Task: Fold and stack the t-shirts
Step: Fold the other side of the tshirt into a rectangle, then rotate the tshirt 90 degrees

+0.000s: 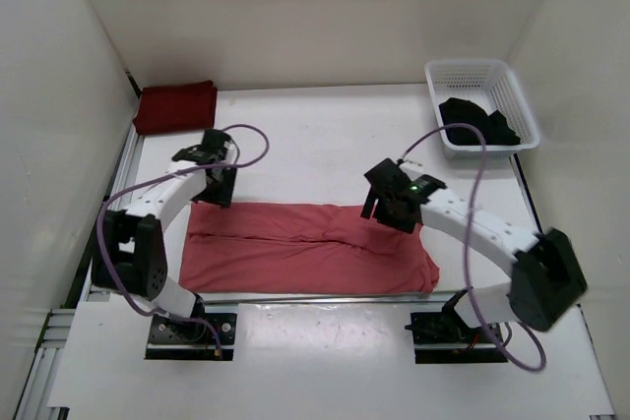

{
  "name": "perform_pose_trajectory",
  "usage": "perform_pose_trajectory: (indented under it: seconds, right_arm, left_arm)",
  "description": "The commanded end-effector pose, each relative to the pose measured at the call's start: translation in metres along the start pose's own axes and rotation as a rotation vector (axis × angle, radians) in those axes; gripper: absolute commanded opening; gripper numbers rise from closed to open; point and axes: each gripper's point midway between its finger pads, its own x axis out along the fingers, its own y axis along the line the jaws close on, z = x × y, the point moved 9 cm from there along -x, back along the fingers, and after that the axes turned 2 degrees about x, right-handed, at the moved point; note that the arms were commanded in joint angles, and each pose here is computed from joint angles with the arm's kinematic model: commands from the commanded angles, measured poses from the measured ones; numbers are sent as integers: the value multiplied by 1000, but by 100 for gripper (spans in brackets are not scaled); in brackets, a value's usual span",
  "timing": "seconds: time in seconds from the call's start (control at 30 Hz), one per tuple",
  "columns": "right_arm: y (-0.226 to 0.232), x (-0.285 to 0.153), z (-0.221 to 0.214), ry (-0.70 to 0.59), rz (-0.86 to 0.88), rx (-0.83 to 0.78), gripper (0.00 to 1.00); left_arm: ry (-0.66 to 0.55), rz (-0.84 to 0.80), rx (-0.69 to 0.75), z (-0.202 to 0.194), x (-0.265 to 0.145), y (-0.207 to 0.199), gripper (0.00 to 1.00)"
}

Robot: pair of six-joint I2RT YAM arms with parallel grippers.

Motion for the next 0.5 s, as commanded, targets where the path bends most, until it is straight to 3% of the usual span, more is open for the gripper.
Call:
perform_pose_trajectory:
  seconds: [0.0,0.13,0.23,0.47]
  right_arm:
    - [-26,-51,11,-88,-39,96,82]
    - [-81,-44,-40,57,-186,143,87]
    - [-104,-39,-65,104,-197,231,88]
    - [-130,-23,-85,79,-237,323,91]
  left_arm:
    - [-74,82,-135,-6,-14,38,73]
    - [-12,135,-216,-25,6,59,73]
    - [19,158,-274,-30,18,74,73]
    - [54,139,-320,-30,32,85,73]
